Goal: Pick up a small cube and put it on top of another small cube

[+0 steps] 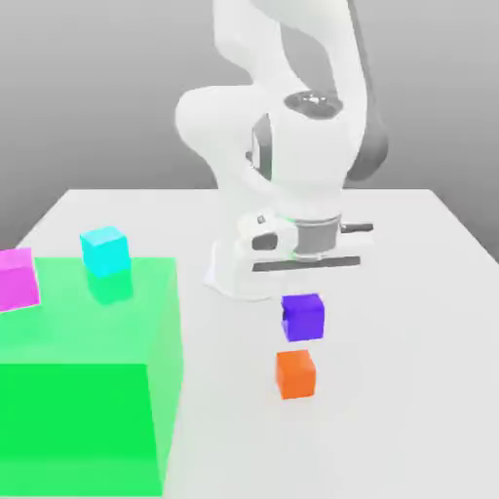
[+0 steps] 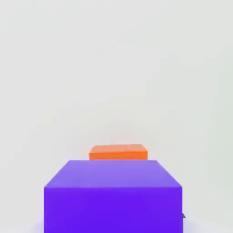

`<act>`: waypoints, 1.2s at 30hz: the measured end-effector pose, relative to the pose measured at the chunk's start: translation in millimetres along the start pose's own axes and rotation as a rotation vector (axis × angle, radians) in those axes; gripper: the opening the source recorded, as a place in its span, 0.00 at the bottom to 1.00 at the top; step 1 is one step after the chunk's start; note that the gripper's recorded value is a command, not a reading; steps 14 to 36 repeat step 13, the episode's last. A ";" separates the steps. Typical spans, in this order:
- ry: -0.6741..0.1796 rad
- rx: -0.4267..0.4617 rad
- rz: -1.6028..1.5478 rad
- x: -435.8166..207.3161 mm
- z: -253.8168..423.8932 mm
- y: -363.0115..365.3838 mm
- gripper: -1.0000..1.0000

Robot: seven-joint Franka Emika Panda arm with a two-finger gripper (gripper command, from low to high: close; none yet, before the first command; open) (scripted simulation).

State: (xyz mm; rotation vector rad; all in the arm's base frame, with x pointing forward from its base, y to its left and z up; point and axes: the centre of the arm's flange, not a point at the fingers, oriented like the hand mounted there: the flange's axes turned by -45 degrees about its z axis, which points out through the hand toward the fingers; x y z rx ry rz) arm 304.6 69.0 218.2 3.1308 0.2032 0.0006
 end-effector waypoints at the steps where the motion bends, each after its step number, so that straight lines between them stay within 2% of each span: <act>1: 0.000 0.000 0.001 -0.1 7.5 0.2 0.00; 4: 0.000 0.002 0.001 -1.6 30.6 0.0 0.00; 5: 0.000 0.003 0.003 -2.3 36.1 0.3 1.00; 36: 0.000 0.002 0.001 -1.8 31.3 -0.1 1.00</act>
